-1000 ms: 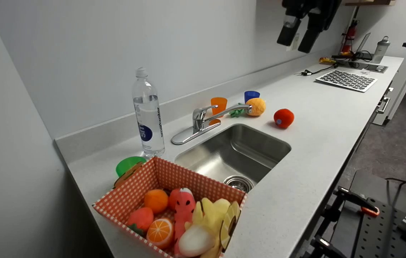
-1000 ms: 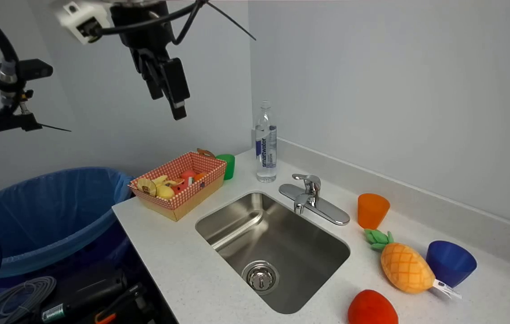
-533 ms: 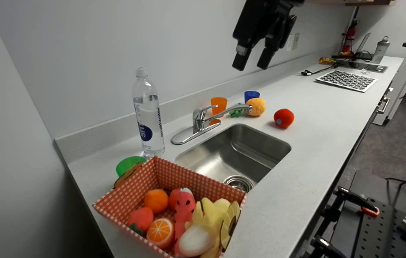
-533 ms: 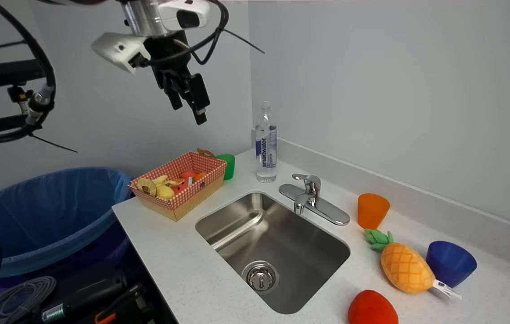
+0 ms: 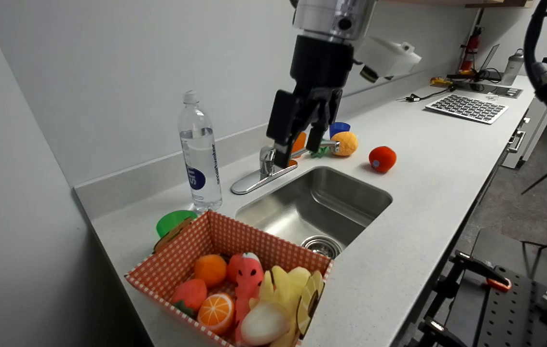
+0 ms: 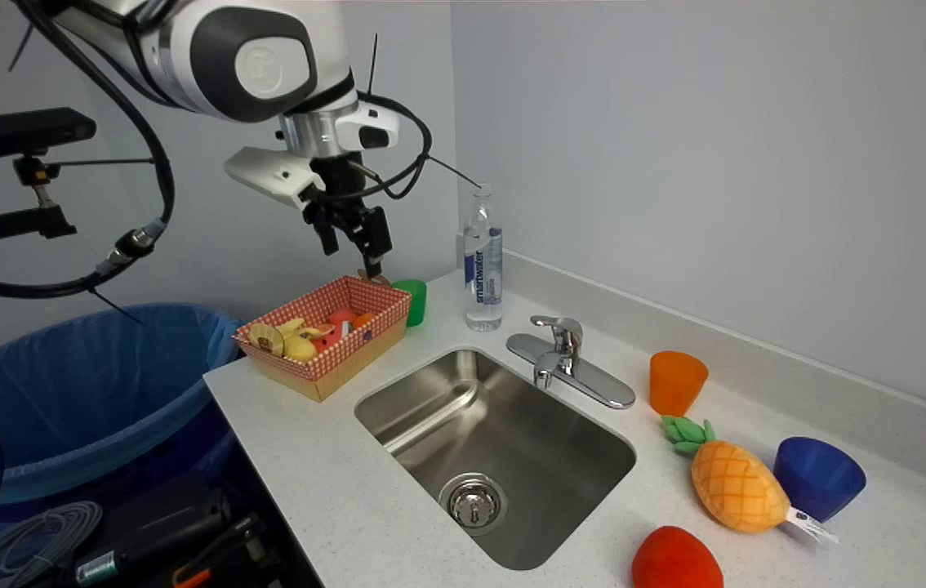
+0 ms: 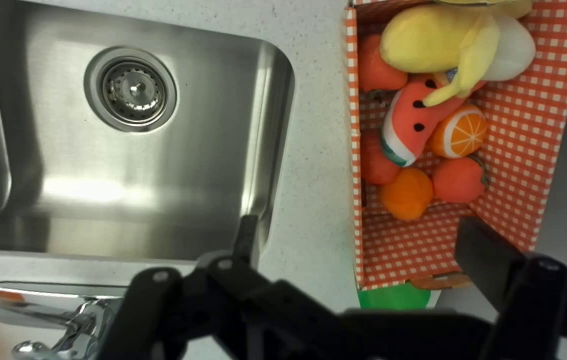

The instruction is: Move the box to the right

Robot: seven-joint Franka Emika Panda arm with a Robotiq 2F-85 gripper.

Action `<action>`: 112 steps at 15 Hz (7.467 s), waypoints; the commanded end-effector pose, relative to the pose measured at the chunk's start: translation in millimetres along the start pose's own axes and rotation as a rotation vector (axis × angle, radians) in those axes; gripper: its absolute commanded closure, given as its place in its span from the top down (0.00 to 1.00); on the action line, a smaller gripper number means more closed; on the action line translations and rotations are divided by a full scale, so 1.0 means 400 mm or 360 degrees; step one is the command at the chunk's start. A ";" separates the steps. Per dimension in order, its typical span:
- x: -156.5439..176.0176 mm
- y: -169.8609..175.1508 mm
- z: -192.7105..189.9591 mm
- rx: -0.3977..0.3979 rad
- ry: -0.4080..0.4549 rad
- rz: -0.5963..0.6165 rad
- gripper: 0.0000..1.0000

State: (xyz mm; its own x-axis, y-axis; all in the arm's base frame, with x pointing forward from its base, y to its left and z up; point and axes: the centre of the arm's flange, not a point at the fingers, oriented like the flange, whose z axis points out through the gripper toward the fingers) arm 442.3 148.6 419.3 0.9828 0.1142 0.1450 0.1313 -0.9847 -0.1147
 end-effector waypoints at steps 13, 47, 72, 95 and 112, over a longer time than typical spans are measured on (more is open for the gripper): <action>0.037 -0.130 0.322 -0.0097 -0.0148 -0.0277 1.00; -0.196 0.085 0.243 -0.0136 -0.0375 -0.0129 0.02; -0.249 0.322 0.060 -0.0281 -0.0010 0.0413 0.02; -0.273 0.186 0.090 -0.0096 -0.0144 0.0183 0.02; -0.201 0.194 0.138 -0.0096 -0.0134 0.0193 0.02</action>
State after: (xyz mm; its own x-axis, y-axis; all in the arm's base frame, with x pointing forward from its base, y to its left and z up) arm 367.8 70.8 350.5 0.9994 0.0044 0.0355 0.0067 -0.9977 -0.0674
